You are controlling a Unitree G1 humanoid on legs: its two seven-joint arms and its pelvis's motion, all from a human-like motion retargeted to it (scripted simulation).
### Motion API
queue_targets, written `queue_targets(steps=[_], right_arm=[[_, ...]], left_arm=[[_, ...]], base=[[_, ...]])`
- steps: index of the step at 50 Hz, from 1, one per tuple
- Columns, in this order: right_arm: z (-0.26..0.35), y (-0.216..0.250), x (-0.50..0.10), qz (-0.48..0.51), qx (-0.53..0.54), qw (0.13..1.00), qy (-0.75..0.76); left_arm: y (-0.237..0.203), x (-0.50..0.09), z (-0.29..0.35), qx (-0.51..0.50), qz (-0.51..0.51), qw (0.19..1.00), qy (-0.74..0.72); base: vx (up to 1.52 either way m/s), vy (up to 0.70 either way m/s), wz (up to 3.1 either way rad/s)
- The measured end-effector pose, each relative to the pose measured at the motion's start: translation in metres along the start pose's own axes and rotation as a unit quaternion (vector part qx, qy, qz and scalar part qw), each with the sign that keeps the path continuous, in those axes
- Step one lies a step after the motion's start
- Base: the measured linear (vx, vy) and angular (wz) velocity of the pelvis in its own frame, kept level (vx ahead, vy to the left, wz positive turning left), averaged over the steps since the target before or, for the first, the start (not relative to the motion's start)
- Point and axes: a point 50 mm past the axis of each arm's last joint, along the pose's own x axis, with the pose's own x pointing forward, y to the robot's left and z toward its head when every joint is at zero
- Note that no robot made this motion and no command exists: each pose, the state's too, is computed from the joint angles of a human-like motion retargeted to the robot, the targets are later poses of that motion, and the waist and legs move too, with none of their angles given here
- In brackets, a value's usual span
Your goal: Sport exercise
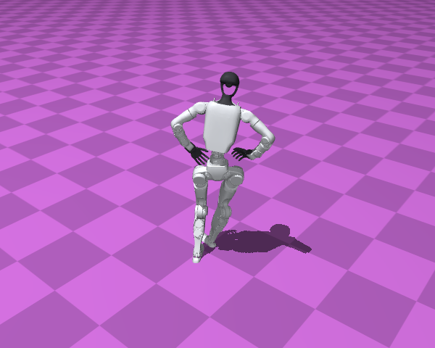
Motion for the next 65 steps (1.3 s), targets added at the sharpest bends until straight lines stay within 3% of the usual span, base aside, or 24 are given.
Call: queue_targets(steps=[10,16,25,31,38,47,65], right_arm=[[-0.004,0.010,-0.004,0.042,0.042,0.998,0.022],[-0.016,0.004,-0.012,0.048,0.089,0.992,0.079],[-0.063,0.010,-0.020,0.040,0.133,0.964,0.229],[-0.094,0.034,-0.010,0.018,0.196,0.923,0.330],[-0.103,0.048,0.016,-0.036,0.268,0.886,0.376],[-0.100,0.052,0.031,-0.066,0.322,0.866,0.376],[-0.098,0.044,0.042,-0.081,0.338,0.867,0.357]], left_arm=[[0.004,-0.012,-0.008,0.099,-0.013,0.995,0.014],[0.028,-0.012,-0.032,0.125,0.018,0.989,0.081],[0.048,-0.008,-0.082,-0.026,0.162,0.967,0.196],[0.024,0.000,-0.108,-0.172,0.211,0.930,0.246],[-0.014,0.014,-0.116,-0.273,0.193,0.904,0.267],[-0.024,0.022,-0.110,-0.305,0.180,0.901,0.251],[-0.013,0.025,-0.105,-0.279,0.191,0.912,0.231]], base=[[-0.09,0.28,-1.41],[0.10,0.05,-0.08],[0.14,-0.03,-0.17],[0.08,-0.09,-0.23],[0.02,-0.10,-0.15],[-0.02,-0.08,-0.10],[0.00,0.00,0.00]])
